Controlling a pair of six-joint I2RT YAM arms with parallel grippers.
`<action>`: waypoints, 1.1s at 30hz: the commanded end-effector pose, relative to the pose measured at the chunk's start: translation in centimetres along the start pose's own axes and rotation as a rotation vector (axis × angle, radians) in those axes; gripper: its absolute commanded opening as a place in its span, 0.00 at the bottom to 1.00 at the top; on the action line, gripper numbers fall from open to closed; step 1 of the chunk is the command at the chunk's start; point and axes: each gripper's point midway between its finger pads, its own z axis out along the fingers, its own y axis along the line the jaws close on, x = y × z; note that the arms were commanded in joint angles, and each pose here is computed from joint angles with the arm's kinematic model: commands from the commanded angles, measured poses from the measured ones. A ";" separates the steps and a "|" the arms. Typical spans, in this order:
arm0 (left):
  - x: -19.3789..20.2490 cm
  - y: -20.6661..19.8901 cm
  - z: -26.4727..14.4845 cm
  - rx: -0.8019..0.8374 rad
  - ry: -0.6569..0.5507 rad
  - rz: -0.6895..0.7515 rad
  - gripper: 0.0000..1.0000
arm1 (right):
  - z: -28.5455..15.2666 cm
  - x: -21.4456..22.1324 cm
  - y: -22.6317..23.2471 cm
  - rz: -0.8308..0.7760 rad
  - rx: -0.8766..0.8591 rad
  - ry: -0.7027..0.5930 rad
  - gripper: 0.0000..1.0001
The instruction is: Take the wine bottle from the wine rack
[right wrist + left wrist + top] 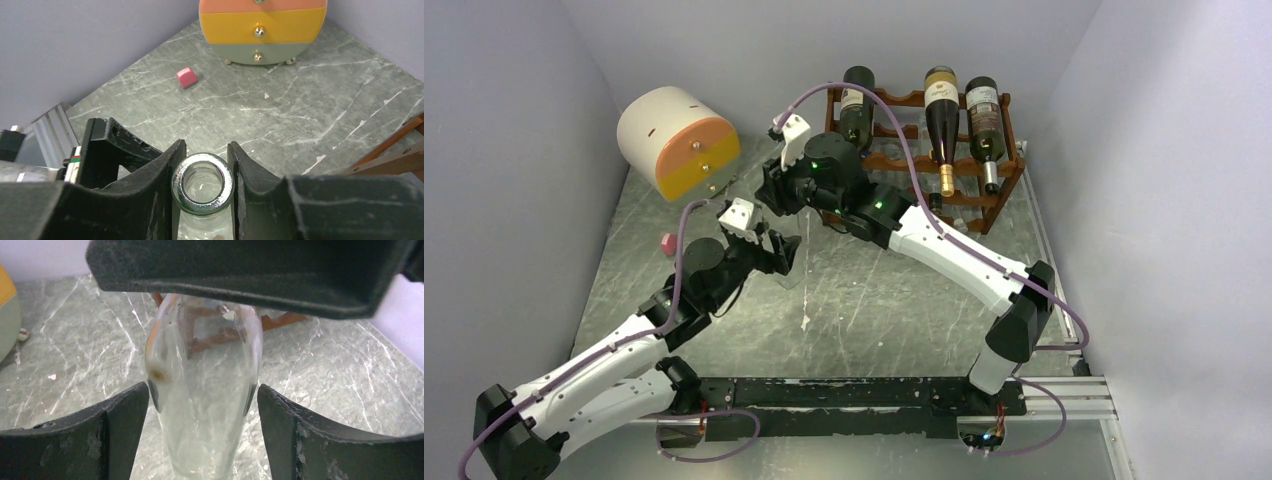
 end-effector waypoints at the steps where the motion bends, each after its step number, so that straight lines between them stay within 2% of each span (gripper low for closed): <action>1: -1.3 -0.1 0.4 -0.018 0.016 -0.023 0.84 | -0.8 -2.7 1.0 -0.032 -0.041 -0.080 0.00; 5: -2.1 -0.4 0.9 -0.016 0.000 -0.028 0.87 | -0.8 -2.3 1.6 -0.035 -0.072 -0.067 0.00; 7: -2.5 -0.6 0.9 -0.006 -0.015 -0.033 0.83 | -0.9 -2.2 1.8 -0.034 -0.080 -0.061 0.00; 11: -2.8 -0.5 0.9 -0.009 -0.030 -0.032 0.55 | -1.0 -2.1 1.9 -0.036 -0.086 -0.052 0.00; 13: -2.7 -0.3 0.8 -0.013 -0.030 -0.027 0.36 | -1.2 -2.1 1.9 -0.031 -0.082 -0.046 0.01; 14: -2.7 -0.2 0.7 -0.016 -0.032 -0.021 0.24 | -1.3 -2.2 1.8 -0.028 -0.078 -0.046 0.09; 15: -2.6 0.0 0.7 -0.028 -0.030 -0.024 0.10 | -1.4 -2.3 1.8 -0.024 -0.071 -0.046 0.24; 16: -2.6 0.3 0.6 -0.044 -0.031 -0.028 0.07 | -1.6 -2.4 1.6 -0.018 -0.060 -0.045 0.40; 19: -2.7 1.1 0.2 -0.073 -0.049 -0.028 0.07 | -2.3 -2.9 0.3 0.027 0.027 -0.052 0.90; 20: -2.8 1.4 0.1 -0.087 -0.056 -0.026 0.07 | -2.6 -3.1 -0.3 0.045 0.070 -0.055 0.98; 24: -3.0 2.7 -0.5 -0.131 -0.083 -0.021 0.07 | -5.0 -4.4 -3.2 0.098 0.231 -0.059 1.00; 29: -3.0 6.3 -0.8 -0.281 -0.115 -0.010 0.07 | -10.0 -6.0 -5.3 0.078 0.354 -0.102 1.00; 33: -4.7 9.5 -0.5 -0.344 -0.262 0.018 0.07 | -15.1 -6.0 -6.3 0.068 0.411 -0.163 1.00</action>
